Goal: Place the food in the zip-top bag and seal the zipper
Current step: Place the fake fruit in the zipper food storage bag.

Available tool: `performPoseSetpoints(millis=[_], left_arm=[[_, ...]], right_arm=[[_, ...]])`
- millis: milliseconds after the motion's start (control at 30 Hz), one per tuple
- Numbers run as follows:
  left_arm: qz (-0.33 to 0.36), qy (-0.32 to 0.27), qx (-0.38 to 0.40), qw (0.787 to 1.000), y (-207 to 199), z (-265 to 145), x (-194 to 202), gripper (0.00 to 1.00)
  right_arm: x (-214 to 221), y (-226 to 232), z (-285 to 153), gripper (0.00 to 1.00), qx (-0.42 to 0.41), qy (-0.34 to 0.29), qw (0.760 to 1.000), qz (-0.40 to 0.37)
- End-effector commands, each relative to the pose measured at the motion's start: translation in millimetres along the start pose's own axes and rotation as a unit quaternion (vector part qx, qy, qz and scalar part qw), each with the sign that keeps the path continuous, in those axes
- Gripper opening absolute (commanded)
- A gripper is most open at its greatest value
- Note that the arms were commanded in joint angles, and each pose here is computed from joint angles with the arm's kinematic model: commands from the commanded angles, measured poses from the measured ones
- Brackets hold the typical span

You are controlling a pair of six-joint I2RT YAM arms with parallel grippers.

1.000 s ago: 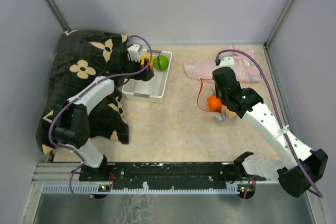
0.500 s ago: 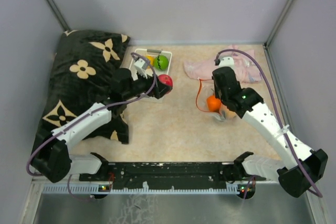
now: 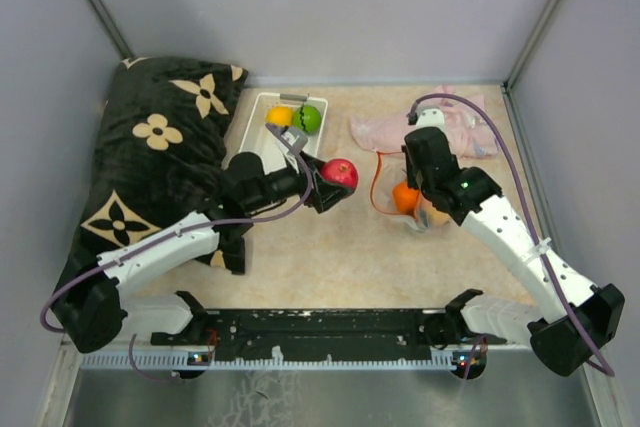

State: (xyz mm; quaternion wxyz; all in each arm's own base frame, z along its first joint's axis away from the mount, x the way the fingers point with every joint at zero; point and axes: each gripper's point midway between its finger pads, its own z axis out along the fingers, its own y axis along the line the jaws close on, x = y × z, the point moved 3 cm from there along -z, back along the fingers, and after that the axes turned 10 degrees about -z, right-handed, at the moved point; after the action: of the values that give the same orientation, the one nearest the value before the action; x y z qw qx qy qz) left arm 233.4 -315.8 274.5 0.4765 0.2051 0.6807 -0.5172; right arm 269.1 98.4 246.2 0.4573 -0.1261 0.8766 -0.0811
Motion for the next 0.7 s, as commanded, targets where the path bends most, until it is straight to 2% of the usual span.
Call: performPoseSetpoints(millis=[0, 267, 500, 667], left_arm=[[0.031, -0.047, 0.074, 0.996, -34.2, 8.9, -14.4, 0.64], [0.074, -0.067, 0.125, 0.987, -57.2, 38.0, -4.6, 0.64], [0.089, -0.1, 0.099, 0.986, -45.6, 72.9, 3.2, 0.64], [0.096, -0.094, 0.086, 0.987, -36.2, 96.9, 11.8, 0.64]], right_arm=[[-24.1, -0.4, -7.5, 0.0, -0.013, -0.04, 0.999, 0.031], [-23.8, 2.6, -10.6, 0.0, -0.026, -0.041, 0.998, 0.036], [-25.6, 2.1, -15.3, 0.0, -0.033, -0.046, 0.998, 0.038], [-26.1, 3.9, -16.3, 0.0, -0.041, -0.047, 0.997, 0.036]])
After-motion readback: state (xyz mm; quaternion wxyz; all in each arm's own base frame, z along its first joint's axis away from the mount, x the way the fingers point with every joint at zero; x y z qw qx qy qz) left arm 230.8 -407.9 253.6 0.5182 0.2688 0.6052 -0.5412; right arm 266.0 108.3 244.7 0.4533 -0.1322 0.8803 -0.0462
